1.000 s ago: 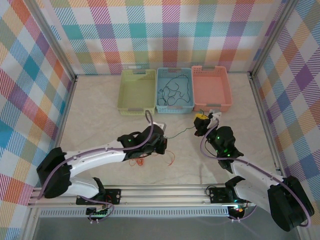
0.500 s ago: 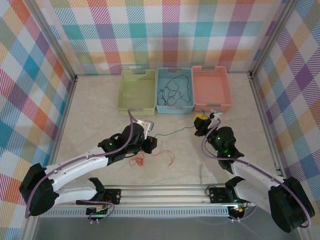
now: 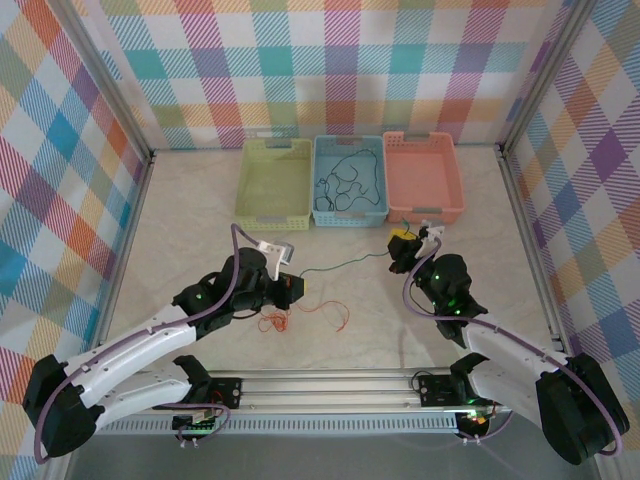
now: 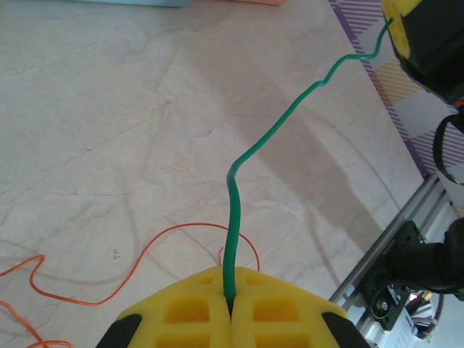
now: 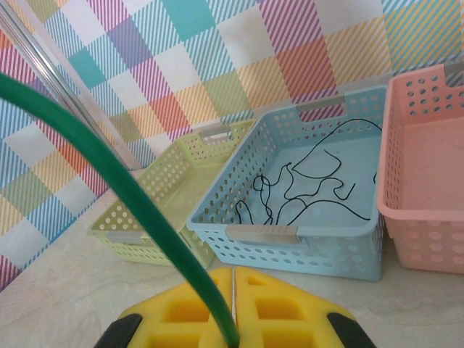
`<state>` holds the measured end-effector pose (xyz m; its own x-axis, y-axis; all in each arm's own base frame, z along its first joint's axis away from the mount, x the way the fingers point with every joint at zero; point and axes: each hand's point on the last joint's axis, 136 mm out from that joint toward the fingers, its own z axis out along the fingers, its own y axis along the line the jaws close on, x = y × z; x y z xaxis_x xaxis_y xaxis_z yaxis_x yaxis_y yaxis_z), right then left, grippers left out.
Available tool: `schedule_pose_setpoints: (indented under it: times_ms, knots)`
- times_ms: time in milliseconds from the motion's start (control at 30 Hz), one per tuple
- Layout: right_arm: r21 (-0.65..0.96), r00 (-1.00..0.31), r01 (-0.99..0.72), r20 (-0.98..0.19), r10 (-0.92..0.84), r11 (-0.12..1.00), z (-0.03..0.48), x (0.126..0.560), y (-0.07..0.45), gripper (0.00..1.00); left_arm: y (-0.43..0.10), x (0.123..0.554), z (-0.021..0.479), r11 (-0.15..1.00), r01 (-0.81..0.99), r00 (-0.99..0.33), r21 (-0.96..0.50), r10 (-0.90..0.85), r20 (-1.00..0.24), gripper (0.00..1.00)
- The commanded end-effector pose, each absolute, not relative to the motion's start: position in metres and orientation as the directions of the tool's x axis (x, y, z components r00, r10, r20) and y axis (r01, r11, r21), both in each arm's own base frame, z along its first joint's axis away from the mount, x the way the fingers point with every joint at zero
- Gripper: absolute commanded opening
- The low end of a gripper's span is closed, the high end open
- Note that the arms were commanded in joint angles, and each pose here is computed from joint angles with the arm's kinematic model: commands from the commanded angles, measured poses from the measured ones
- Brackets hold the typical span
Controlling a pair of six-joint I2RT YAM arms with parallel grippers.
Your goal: Untangle the cables
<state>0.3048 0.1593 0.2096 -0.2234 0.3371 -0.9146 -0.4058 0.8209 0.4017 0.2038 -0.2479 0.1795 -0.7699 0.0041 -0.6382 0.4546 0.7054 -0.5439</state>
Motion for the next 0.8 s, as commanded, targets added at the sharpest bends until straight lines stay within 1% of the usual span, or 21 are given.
schedule_pose_setpoints:
  times_ms: [0,100,333,467,767]
  knots:
    - [0.400,-0.189,-0.371,-0.916,0.354,0.838,0.211,0.309,0.150,0.00,-0.244,0.193,0.180,0.679,0.447,-0.791,-0.582,-0.004,-0.612,0.00]
    - [0.401,-0.189,-0.360,-0.916,0.355,0.842,0.210,0.309,0.148,0.00,-0.240,0.185,0.190,0.655,0.477,-0.771,-0.586,-0.007,-0.636,0.00]
    - [0.431,-0.216,-0.337,-0.901,0.377,0.837,0.203,0.312,0.148,0.00,-0.230,0.165,0.200,0.615,0.495,-0.772,-0.614,-0.012,-0.635,0.00]
    - [0.446,-0.219,-0.326,-0.893,0.392,0.834,0.204,0.312,0.145,0.00,-0.225,0.156,0.216,0.578,0.523,-0.753,-0.626,-0.030,-0.657,0.00]
    - [0.456,-0.225,-0.342,-0.889,0.399,0.822,0.208,0.311,0.148,0.00,-0.221,0.158,0.228,0.589,0.498,-0.755,-0.637,-0.067,-0.652,0.00]
